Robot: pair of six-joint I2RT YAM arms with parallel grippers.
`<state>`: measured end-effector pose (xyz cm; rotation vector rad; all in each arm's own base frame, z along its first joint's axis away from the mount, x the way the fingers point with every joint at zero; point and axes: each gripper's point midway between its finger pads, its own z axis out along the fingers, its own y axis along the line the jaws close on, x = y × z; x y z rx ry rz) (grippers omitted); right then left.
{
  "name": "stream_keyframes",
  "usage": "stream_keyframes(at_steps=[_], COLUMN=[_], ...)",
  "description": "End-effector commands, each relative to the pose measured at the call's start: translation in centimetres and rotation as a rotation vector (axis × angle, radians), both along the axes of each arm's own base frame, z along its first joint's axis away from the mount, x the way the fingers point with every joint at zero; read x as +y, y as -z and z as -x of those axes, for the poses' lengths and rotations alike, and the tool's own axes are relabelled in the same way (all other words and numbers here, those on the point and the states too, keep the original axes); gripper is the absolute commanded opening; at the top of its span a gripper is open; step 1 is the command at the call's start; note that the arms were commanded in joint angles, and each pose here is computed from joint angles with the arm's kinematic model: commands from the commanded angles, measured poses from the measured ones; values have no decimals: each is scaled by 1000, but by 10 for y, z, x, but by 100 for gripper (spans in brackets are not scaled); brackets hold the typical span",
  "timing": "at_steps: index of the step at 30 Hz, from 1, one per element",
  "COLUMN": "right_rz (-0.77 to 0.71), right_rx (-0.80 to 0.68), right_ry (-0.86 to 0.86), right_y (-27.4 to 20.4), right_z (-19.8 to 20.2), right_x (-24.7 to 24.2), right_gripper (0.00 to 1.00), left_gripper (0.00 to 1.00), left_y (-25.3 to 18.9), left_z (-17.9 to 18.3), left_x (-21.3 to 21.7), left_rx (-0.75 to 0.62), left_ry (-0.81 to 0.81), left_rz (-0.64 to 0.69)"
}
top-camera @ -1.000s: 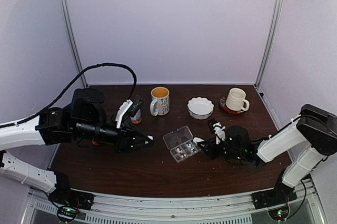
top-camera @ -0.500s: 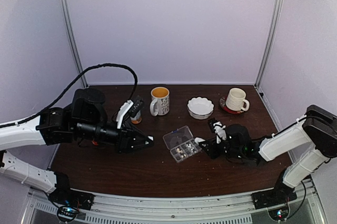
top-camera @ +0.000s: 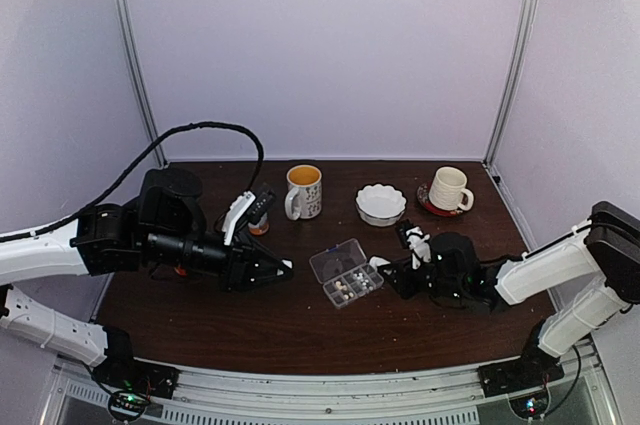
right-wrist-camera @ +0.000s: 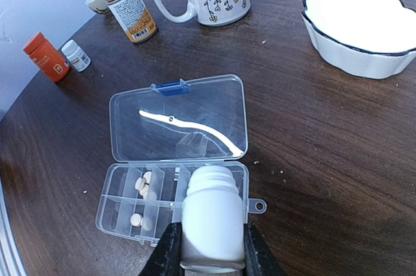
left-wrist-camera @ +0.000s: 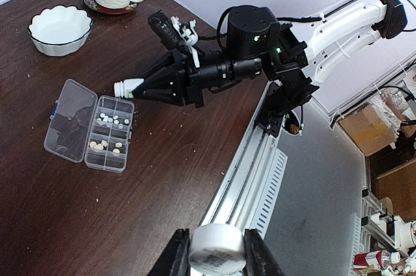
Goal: Sort the pills into containers
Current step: Pour the pill into the compartment of the pill container.
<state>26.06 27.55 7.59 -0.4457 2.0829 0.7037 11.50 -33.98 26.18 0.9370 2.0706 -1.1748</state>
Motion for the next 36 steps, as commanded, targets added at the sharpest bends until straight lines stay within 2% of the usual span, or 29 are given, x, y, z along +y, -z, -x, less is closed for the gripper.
stream_keyframes(at_steps=[1, 4, 21, 25, 29, 32, 36], right_rz=[38, 3, 69, 27, 91, 40, 95], right_rx=[-13, -26, -10, -30, -7, -35, -9], right_ry=[-3, 10, 8, 15, 6, 7, -5], right_y=[-4, -10, -2, -9, 0, -7, -1], right_z=[-6, -3, -4, -1, -4, -2, -4], right_x=[6, 4, 6, 6, 9, 9, 15], right_gripper=[0, 0, 0, 0, 0, 0, 0], left_gripper=[0, 0, 0, 0, 0, 0, 0], left_y=[-12, -12, -10, -10, -10, -11, -10], left_z=[-2, -1, -1, 1, 0, 0, -1], left_x=[-4, -5, -3, -4, -3, -4, -4], left_rx=[-32, -25, -28, -21, -26, -24, -27], left_ry=[16, 25, 19, 29, 20, 24, 23], left_rz=[30, 25, 31, 29, 30, 32, 29])
